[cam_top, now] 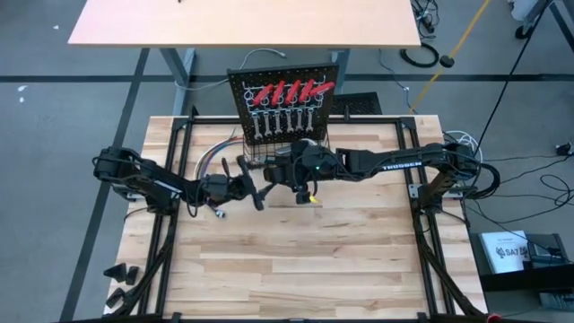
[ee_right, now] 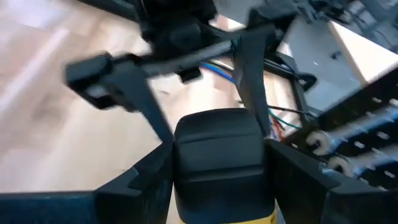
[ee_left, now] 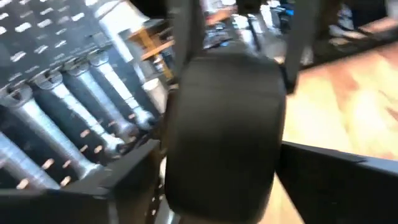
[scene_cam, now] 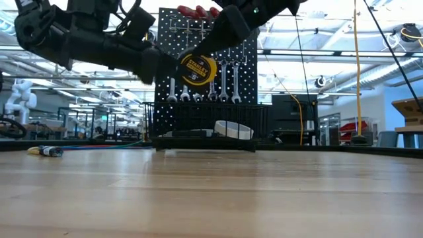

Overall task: Hang tools onto peg board
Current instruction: Hang the measuring tape on the peg board

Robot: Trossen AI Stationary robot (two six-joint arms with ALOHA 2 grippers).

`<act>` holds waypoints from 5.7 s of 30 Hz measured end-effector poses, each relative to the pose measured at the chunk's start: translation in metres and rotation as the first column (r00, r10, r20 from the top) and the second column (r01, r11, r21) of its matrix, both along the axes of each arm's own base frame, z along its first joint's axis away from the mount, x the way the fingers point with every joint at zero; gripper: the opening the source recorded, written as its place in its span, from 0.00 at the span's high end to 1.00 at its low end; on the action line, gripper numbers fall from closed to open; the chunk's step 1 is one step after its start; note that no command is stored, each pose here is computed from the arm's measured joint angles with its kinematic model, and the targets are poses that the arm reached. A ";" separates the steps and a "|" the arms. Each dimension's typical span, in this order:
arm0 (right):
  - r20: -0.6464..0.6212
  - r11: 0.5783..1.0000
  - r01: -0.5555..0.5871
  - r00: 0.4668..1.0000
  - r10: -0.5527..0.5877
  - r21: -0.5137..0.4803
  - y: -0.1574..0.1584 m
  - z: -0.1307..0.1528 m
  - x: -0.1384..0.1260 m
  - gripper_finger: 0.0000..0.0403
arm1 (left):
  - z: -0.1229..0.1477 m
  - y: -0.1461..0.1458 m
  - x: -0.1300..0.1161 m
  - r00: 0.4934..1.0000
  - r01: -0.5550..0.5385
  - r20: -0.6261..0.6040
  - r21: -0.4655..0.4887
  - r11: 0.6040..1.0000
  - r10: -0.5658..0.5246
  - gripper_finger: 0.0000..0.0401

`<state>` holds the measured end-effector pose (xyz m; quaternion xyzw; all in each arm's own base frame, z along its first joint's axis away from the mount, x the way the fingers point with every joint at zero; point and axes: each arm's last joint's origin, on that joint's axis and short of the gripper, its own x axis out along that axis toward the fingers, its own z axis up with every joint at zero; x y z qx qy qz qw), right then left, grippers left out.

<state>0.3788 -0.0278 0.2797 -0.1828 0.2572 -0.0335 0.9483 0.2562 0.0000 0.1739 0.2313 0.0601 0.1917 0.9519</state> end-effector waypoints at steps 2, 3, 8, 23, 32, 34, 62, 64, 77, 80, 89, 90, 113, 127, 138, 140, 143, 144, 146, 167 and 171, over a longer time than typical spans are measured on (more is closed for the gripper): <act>0.001 1.000 0.020 1.000 -0.020 -0.008 -0.002 0.001 0.000 0.47 | 0.000 -0.002 0.000 1.000 -0.020 0.012 -0.038 0.999 0.020 0.16; -0.006 1.000 0.017 1.000 -0.017 -0.006 -0.003 0.000 -0.001 0.47 | -0.001 -0.004 0.000 1.000 -0.025 -0.001 -0.048 0.999 0.025 0.12; -0.006 1.000 0.010 1.000 -0.010 0.008 -0.007 0.001 -0.002 0.47 | -0.005 -0.012 -0.004 0.997 -0.036 -0.077 -0.050 0.998 0.032 0.02; -0.210 0.946 0.045 0.977 0.024 0.321 -0.063 0.040 0.021 0.47 | 0.068 -0.012 -0.079 0.990 -0.140 -0.021 -0.007 0.990 0.140 0.03; -0.286 0.936 0.037 0.956 0.070 0.351 -0.069 0.031 0.059 0.47 | 0.120 0.004 -0.151 0.931 -0.172 0.322 -0.029 0.985 0.172 0.03; -0.294 0.937 0.030 0.953 0.078 0.348 -0.069 0.027 0.065 0.47 | 0.121 0.005 -0.161 0.924 -0.173 0.340 -0.038 0.984 0.176 0.03; -0.360 0.956 0.110 0.933 -0.005 0.272 -0.081 -0.008 0.082 0.47 | 0.103 0.008 -0.172 0.928 -0.196 0.304 -0.099 0.976 0.217 0.03; -0.362 0.956 0.112 0.932 -0.006 0.271 -0.082 -0.009 0.083 0.47 | 0.103 0.008 -0.172 0.928 -0.194 0.304 -0.099 0.976 0.215 0.03; -0.364 0.954 0.117 0.932 -0.009 0.277 -0.082 -0.009 0.082 0.47 | 0.093 0.013 -0.169 0.947 -0.183 0.239 -0.145 0.972 0.214 0.03; -0.364 0.952 0.122 0.931 -0.012 0.280 -0.082 -0.009 0.082 0.47 | 0.091 0.019 -0.168 0.951 -0.171 0.232 -0.154 0.973 0.203 0.03; -0.370 0.949 0.133 0.929 -0.019 0.286 -0.082 -0.010 0.082 0.47 | 0.071 0.046 -0.146 0.962 -0.135 0.195 -0.268 0.954 0.191 0.03; -0.370 0.949 0.133 0.929 -0.019 0.286 -0.082 -0.010 0.082 0.47 | 0.070 0.051 -0.141 0.961 -0.131 0.202 -0.267 0.955 0.189 0.03; -0.369 0.951 0.126 0.929 -0.014 0.283 -0.081 -0.010 0.082 0.48 | 0.080 0.209 -0.127 0.992 0.064 0.128 -0.311 0.948 -0.025 0.03; -0.373 0.950 0.127 0.928 -0.012 0.286 -0.081 -0.010 0.082 0.48 | 0.065 0.247 -0.116 0.960 0.275 0.167 -0.418 0.866 -0.224 0.03; -0.385 0.952 0.125 0.923 -0.008 0.281 -0.081 -0.011 0.081 0.48 | 0.065 0.249 -0.117 0.974 0.201 0.192 -0.486 0.850 -0.120 0.03; -0.384 0.952 0.124 0.923 -0.007 0.281 -0.081 -0.011 0.081 0.48 | 0.065 0.249 -0.116 0.974 0.202 0.188 -0.475 0.857 -0.126 0.03; -0.382 0.951 0.125 0.924 -0.007 0.283 -0.082 -0.011 0.081 0.48 | 0.065 0.248 -0.114 0.974 0.208 0.168 -0.427 0.880 -0.149 0.05; -0.382 0.951 0.125 0.924 -0.008 0.283 -0.082 -0.011 0.081 0.48 | 0.065 0.247 -0.113 0.974 0.211 0.162 -0.414 0.886 -0.156 0.06; -0.382 0.951 0.125 0.924 -0.008 0.283 -0.082 -0.011 0.081 0.48 | 0.065 0.245 -0.110 0.973 0.221 0.150 -0.385 0.896 -0.175 0.12; -0.397 0.953 0.083 0.917 0.042 0.292 -0.083 -0.012 0.079 0.48 | 0.065 0.238 -0.100 0.956 0.292 0.126 -0.336 0.895 -0.265 0.82; -0.396 0.955 0.069 0.917 0.053 0.288 -0.085 -0.012 0.078 0.48 | 0.065 0.238 -0.100 0.957 0.290 0.129 -0.341 0.894 -0.261 0.82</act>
